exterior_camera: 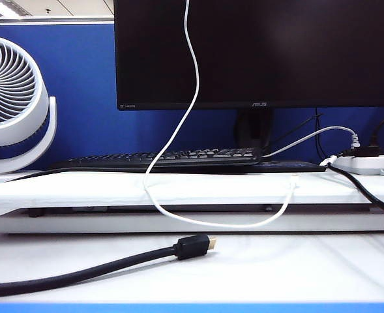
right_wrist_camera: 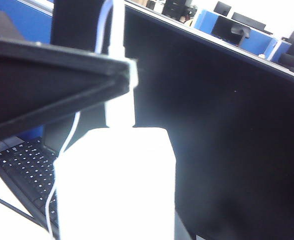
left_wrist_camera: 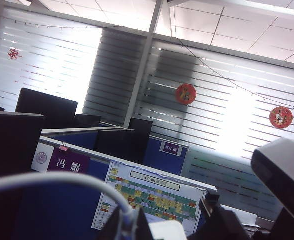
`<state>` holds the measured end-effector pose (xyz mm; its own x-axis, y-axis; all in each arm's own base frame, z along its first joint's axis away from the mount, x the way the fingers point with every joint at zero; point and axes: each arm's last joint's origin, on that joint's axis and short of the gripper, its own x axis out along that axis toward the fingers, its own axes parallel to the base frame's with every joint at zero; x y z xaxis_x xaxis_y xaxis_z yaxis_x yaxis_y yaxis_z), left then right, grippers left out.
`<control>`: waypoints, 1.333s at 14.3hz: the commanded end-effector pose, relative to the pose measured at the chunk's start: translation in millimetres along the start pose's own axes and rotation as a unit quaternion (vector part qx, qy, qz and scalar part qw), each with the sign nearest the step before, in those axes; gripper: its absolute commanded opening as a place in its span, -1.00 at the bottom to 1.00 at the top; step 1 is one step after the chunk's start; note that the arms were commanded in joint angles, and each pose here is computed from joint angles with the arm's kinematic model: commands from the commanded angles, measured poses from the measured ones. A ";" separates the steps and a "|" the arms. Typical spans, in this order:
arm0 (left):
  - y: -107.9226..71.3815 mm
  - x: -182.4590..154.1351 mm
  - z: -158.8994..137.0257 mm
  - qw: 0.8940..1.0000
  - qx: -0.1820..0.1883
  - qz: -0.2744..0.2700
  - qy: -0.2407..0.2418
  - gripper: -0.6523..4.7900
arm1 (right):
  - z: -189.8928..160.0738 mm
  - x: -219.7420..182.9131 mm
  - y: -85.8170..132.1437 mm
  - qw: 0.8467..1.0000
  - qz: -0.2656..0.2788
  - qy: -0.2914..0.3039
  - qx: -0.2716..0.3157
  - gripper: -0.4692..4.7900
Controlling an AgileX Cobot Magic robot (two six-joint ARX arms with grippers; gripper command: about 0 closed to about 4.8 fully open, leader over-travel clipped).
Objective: Pick up the Type-C charging cable and the charging base, insert one end of the Type-C charger into the corresponding slot on the base, and finally place the plugged-in charger back on the table.
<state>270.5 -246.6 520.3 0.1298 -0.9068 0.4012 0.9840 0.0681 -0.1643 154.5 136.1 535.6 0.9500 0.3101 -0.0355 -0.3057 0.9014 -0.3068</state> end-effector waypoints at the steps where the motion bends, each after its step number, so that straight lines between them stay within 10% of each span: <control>1: -5.2 0.8 -1.4 0.999 -0.007 -0.035 0.027 -0.78 | 10.1 -7.2 -7.7 0.998 -0.029 -0.038 0.027 -0.83; 19: -1.8 -2.0 -32.7 0.974 -0.127 -0.054 0.181 -0.78 | -0.5 -8.0 -2.7 0.993 0.016 0.006 -0.117 -0.83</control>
<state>270.0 -249.6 501.8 0.0697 -0.9828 0.1707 0.9502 0.0133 -0.3115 149.4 129.4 521.1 0.9464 0.2670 -0.1816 -0.3226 0.7596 -0.5647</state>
